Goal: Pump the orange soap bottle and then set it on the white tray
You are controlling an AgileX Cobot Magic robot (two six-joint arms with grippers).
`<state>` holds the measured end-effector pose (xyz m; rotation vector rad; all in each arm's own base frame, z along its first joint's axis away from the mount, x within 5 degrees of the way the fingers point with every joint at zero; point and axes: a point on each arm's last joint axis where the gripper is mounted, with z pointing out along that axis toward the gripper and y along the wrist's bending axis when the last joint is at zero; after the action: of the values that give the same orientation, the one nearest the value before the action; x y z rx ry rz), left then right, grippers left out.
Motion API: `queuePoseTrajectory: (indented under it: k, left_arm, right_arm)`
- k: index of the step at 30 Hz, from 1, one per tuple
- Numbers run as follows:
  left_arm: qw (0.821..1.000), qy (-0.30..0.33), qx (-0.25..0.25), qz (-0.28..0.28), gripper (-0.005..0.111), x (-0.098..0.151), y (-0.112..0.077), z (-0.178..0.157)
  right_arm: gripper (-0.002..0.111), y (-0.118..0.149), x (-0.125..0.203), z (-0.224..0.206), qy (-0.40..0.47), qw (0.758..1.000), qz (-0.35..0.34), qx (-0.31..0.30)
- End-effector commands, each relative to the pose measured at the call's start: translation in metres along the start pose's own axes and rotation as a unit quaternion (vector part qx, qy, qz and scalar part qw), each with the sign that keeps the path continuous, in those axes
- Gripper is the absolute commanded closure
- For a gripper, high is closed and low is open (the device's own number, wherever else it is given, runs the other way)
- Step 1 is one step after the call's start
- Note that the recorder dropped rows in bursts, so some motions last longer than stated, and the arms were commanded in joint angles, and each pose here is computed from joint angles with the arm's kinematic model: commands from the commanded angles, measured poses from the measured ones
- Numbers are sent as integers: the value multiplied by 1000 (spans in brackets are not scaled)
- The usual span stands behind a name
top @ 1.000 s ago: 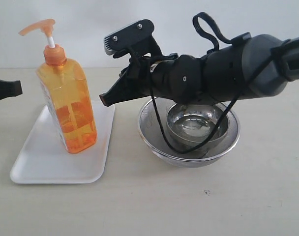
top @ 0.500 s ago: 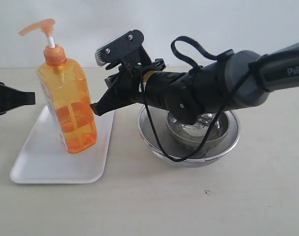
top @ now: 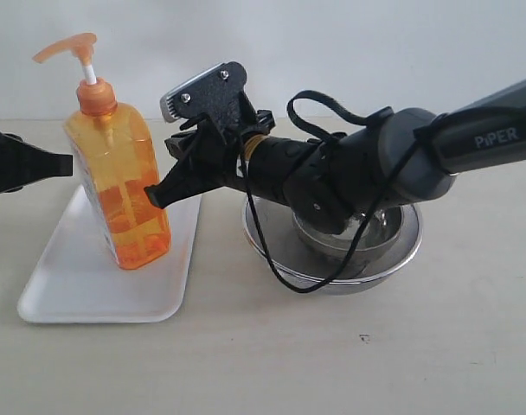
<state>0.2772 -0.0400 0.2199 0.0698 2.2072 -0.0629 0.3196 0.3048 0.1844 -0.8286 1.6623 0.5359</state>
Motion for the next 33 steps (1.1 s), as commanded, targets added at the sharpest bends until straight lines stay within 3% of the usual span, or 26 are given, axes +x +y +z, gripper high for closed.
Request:
queuePoseTrajectory:
  k: [1,11,33]
  left_arm:
    - [1000,11,-3,-5,102,3,1,7]
    - [999,33,-14,-18,102,3,1,32]
    - [999,22,16,-27,102,-9,-5,33]
  right_arm:
    - [108,0,7,4,0,1000,5,-4]
    - [108,4,8,4,9,1000,12,-23]
    - [108,27,10,5,31,998,15,-49]
